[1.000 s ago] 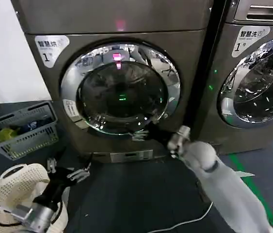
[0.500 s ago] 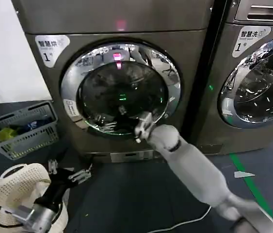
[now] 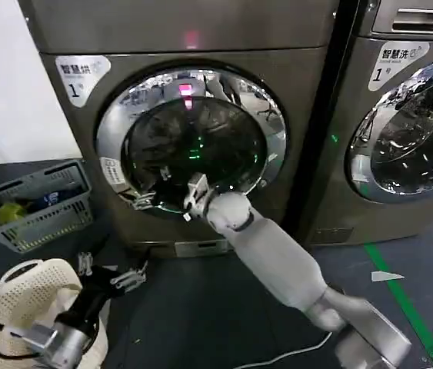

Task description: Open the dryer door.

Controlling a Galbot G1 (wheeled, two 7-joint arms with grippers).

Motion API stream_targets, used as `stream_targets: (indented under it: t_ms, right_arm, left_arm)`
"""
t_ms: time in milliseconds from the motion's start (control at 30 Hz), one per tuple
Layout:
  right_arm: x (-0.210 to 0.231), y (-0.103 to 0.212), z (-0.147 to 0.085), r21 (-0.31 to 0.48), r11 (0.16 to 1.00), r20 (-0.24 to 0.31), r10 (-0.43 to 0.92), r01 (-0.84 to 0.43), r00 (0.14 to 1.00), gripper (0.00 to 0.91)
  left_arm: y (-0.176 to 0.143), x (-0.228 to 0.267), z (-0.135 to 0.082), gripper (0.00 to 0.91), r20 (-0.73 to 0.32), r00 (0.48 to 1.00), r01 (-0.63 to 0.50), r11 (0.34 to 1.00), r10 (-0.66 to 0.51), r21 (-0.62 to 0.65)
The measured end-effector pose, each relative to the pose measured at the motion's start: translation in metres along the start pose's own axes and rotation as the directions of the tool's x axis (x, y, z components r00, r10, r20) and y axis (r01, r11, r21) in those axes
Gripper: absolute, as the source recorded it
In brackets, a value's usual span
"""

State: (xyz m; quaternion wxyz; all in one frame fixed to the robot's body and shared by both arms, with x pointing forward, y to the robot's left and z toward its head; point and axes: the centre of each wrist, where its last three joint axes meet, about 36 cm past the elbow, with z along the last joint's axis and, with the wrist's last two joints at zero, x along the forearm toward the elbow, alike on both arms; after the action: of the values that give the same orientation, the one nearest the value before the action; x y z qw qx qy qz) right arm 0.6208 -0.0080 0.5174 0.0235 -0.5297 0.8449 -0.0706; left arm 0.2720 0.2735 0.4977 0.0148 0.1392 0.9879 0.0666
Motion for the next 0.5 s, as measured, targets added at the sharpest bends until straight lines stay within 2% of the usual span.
stream_targets:
  t_ms: [267,500]
  right_arm:
    - [-0.017,-0.003,-0.005,0.019,0.999,-0.004,-0.026,0.027,1.000,0.907]
    - [-0.032,0.005,-0.004,0.027,0.999,0.005,-0.035,0.035,0.999,0.907]
  left_arm:
    - [0.002,0.000,0.001,0.907,0.007,0.999,-0.031,1.000,0.031,0.001]
    - [0.008,0.005,-0.001,0.907,0.037,0.998,-0.056,0.996,0.054,0.066]
